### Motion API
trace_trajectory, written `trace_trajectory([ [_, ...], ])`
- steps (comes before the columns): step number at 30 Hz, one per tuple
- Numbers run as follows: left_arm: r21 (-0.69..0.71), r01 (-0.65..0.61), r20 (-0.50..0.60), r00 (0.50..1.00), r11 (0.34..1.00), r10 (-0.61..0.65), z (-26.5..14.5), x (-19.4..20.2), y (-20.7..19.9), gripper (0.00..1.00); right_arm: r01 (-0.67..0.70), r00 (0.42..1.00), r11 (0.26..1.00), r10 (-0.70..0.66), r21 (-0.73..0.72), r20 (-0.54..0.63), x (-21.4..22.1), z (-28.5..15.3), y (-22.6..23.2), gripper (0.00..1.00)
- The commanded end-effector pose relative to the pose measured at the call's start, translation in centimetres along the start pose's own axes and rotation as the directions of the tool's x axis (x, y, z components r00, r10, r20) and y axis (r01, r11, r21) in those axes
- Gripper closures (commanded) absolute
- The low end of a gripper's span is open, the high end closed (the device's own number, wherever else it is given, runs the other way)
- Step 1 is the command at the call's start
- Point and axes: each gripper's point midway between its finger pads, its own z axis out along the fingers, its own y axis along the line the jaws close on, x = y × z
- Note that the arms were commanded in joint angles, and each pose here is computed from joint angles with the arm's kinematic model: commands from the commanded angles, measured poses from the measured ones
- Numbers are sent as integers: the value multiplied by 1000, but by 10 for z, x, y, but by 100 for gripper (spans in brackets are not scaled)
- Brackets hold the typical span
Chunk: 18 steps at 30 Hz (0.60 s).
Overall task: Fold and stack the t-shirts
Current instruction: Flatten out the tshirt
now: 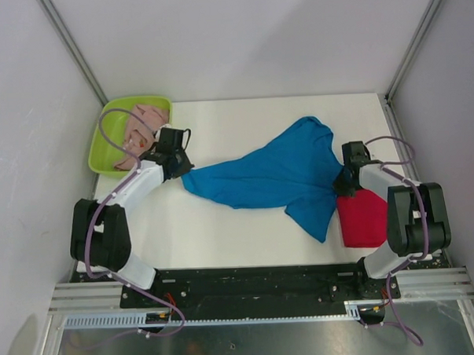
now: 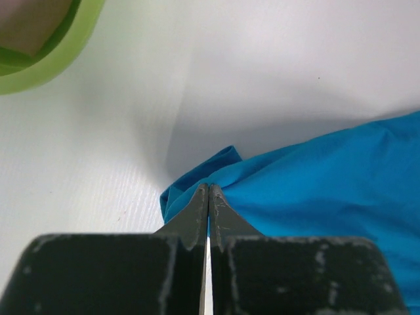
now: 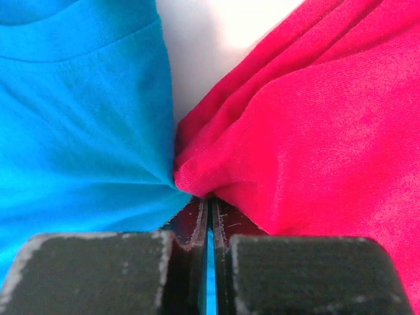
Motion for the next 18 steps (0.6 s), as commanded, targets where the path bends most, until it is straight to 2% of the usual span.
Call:
trace_trajectory([
  [1,43,-24,15,1000,999,23,3,-16,-14,100,13,1000,992,-15,122,15,-6,-2,-42,100],
  [5,75,-45,-5,999,996,46,10,-19,-25,100,-23,999,990,18,136,36,-19,-4,-56,100],
  [11,107,-77,21,997,991,75,21,-42,-46,100,-41,997,993,33,112,68,-29,-9,-55,100],
  [18,162,-89,116,991,983,70,36,-86,-80,100,26,993,999,-21,-34,116,-36,-27,9,100],
])
